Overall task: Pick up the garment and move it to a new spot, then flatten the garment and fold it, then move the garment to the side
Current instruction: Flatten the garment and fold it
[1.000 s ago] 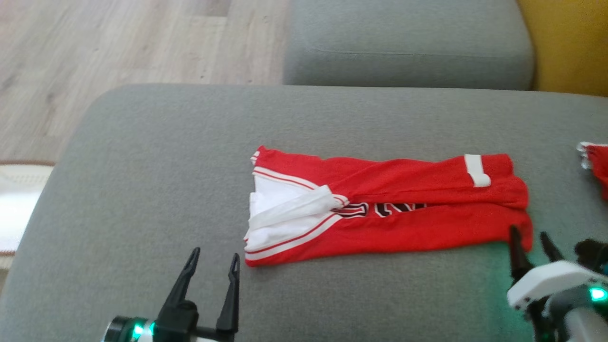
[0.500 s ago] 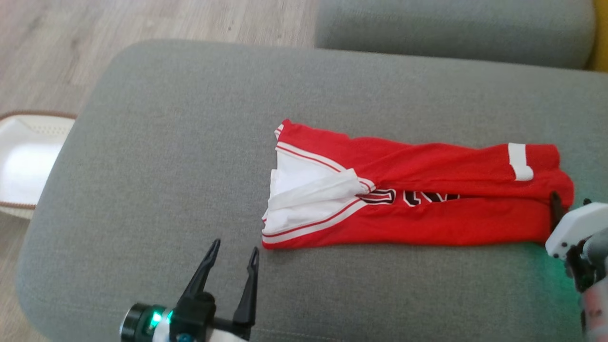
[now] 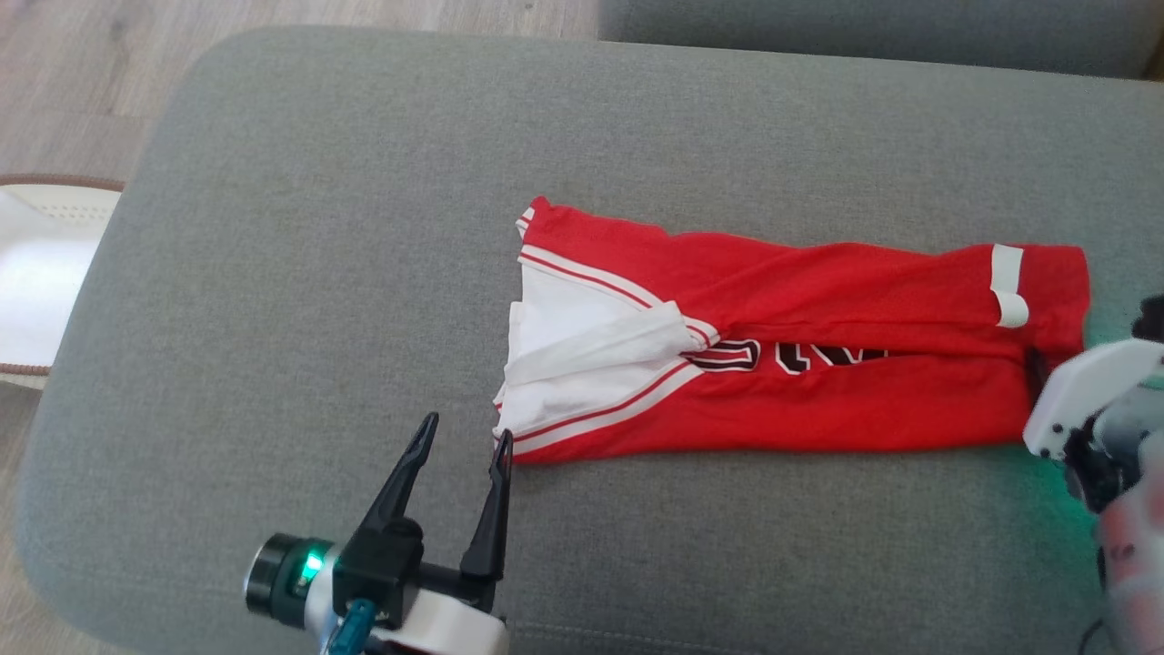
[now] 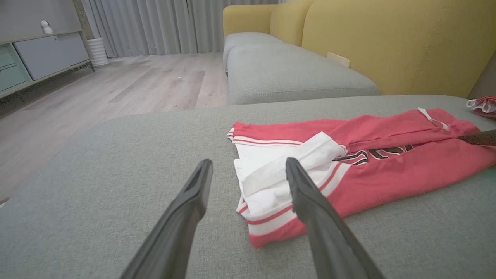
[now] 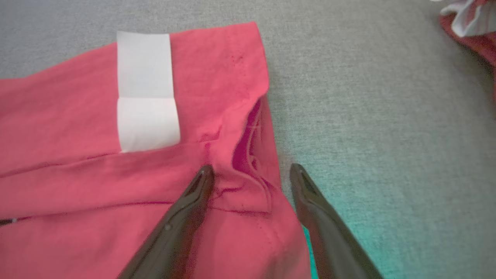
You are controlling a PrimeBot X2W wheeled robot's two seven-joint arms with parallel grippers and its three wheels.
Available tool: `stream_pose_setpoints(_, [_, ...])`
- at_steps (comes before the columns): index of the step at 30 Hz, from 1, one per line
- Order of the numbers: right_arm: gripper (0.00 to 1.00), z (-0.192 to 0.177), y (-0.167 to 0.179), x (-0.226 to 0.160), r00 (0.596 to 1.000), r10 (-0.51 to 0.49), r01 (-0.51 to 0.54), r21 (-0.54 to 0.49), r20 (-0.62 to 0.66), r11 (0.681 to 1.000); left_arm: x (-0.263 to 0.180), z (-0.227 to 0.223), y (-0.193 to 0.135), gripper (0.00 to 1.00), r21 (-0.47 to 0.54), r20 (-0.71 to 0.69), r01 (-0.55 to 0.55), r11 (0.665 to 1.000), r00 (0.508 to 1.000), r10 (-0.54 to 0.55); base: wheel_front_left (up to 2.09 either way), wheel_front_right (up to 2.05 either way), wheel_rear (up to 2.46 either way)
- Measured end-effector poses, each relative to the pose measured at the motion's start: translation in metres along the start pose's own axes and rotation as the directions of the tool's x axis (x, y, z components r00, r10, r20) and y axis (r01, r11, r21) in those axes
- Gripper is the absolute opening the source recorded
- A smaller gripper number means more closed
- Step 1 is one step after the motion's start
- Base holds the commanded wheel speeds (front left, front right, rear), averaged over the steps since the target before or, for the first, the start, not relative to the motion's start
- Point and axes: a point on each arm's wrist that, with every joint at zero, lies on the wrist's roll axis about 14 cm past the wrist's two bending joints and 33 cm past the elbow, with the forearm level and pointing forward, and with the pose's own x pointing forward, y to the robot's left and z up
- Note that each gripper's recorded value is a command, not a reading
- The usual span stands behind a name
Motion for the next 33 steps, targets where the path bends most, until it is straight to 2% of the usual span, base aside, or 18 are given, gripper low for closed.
stream_pose_setpoints(1, [0.96, 0.001, 0.002, 0.000, 1.000, 0.008, -0.008, 0.005, -0.005, 1.000, 0.001, 0.001, 0.000, 1.00, 0.001, 0.002, 0.003, 1.000, 1.000, -0.003, 0.00, 0.00, 0.00])
stream_pose_setpoints(3, [0.47, 0.001, 0.005, 0.001, 1.000, 0.017, -0.017, 0.007, -0.012, 1.000, 0.002, 0.001, 0.000, 1.00, 0.003, 0.004, 0.003, 1.000, 1.000, -0.003, 0.00, 0.00, 0.00])
stream_pose_setpoints(4, [0.30, 0.001, 0.008, 0.001, 0.999, 0.027, -0.026, 0.008, -0.020, 1.000, 0.003, 0.001, 0.000, 1.00, 0.001, 0.004, 0.002, 1.000, 1.000, -0.002, 0.00, 0.00, 0.00])
stream_pose_setpoints(5, [0.00, 0.001, 0.010, 0.000, 0.999, 0.035, -0.034, 0.010, -0.022, 0.999, 0.003, 0.001, 0.000, 1.00, 0.000, 0.005, 0.001, 1.000, 1.000, -0.001, 0.00, 0.00, 0.00])
stream_pose_setpoints(9, [0.00, 0.004, 0.015, -0.004, 0.998, 0.055, -0.055, 0.017, -0.009, 0.998, 0.003, 0.003, -0.002, 1.00, -0.002, 0.013, 0.010, 1.000, 1.000, -0.010, 0.00, 0.00, 0.00])
stream_pose_setpoints(13, [0.00, 0.006, 0.004, -0.014, 0.999, 0.035, -0.036, 0.008, 0.035, 0.999, 0.001, 0.007, -0.006, 1.00, 0.005, 0.027, 0.034, 0.999, 0.999, -0.034, 0.00, 0.00, 0.00])
stream_pose_setpoints(17, [0.00, 0.008, -0.027, -0.030, 0.997, -0.022, 0.022, 0.008, 0.070, 1.000, 0.000, 0.010, -0.012, 1.00, 0.011, 0.042, 0.062, 0.998, 0.997, -0.063, 0.00, 0.00, 0.00])
stream_pose_setpoints(24, [0.00, 0.036, -0.088, -0.065, 0.979, -0.141, 0.143, -0.004, 0.145, 0.990, -0.001, 0.014, -0.028, 1.00, 0.009, 0.056, 0.121, 0.993, 0.991, -0.121, 0.00, 0.00, 0.00])
stream_pose_setpoints(28, [0.00, 0.059, -0.072, -0.078, 0.975, -0.098, 0.100, 0.001, 0.200, 0.995, -0.003, 0.017, -0.030, 1.00, 0.014, 0.067, 0.129, 0.992, 0.989, -0.129, 0.00, 0.00, 0.00])
stream_pose_setpoints(33, [0.00, 0.079, -0.016, -0.086, 0.965, 0.044, -0.046, 0.000, 0.257, 0.999, -0.012, 0.019, -0.028, 1.00, 0.011, 0.077, 0.117, 0.993, 0.990, -0.118, 0.00, 0.00, 0.00])
